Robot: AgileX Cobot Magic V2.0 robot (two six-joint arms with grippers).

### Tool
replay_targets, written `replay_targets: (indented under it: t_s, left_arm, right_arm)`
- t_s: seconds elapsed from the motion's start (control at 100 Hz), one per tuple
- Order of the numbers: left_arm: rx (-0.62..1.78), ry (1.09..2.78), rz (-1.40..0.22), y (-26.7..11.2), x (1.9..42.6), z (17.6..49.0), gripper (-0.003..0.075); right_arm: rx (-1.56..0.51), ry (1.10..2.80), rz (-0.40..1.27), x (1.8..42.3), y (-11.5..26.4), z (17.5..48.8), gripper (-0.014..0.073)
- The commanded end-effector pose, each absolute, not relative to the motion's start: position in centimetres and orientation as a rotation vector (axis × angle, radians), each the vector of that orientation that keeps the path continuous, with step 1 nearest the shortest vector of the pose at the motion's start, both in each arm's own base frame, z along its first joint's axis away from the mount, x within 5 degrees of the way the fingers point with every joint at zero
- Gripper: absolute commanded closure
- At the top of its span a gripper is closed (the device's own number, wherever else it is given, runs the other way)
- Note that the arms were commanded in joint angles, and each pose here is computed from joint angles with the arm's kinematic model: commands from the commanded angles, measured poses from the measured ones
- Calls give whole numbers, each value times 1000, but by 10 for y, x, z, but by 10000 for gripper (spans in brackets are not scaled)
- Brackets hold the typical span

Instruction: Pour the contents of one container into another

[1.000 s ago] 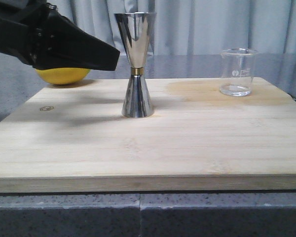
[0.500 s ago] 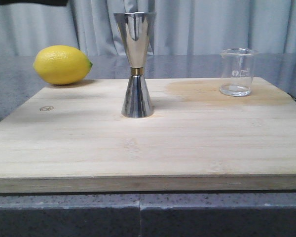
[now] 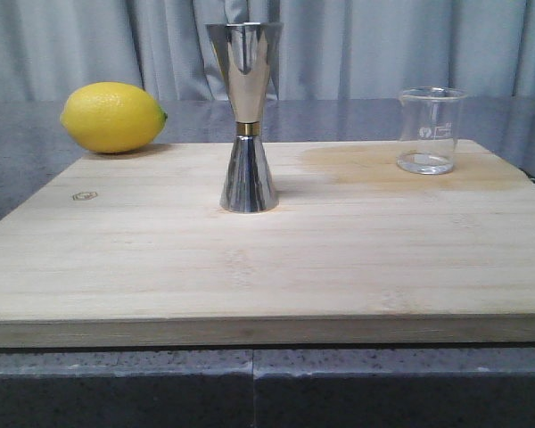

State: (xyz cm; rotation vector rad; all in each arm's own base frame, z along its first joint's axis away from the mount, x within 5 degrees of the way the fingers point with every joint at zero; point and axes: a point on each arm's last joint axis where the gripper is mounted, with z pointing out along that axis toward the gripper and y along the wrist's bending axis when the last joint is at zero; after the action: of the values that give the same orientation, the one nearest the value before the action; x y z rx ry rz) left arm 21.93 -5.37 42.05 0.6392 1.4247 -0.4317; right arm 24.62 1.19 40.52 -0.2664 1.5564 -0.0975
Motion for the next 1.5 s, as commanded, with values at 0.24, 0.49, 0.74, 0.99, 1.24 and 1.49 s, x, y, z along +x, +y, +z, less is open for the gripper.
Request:
replay_targets:
  t_s: [0.24, 0.49, 0.74, 0.99, 1.24, 1.49]
  left_arm:
    - [279, 1344, -205, -26, 162, 458, 348]
    - [169, 1367, -131, -17, 112, 410, 351]
    - [69, 1363, -160, -14, 67, 337, 354]
    - [59, 1366, -173, -15, 47, 268, 440]
    - [55, 1373, -207, -16, 45, 248, 633]
    - [59, 1380, -169, -14, 46, 246, 738]
  right_arm:
    - [-54, 1388, -245, 179, -9, 459, 75]
    - [-23, 1299, -326, 119, -15, 457, 75]
    - [-31, 1270, -326, 67, -14, 404, 121]
    - [-58, 1261, -307, 38, -12, 333, 222]
    - [-59, 1241, -293, 28, -11, 297, 484]
    - [-63, 1298, -297, 35, -11, 279, 666]
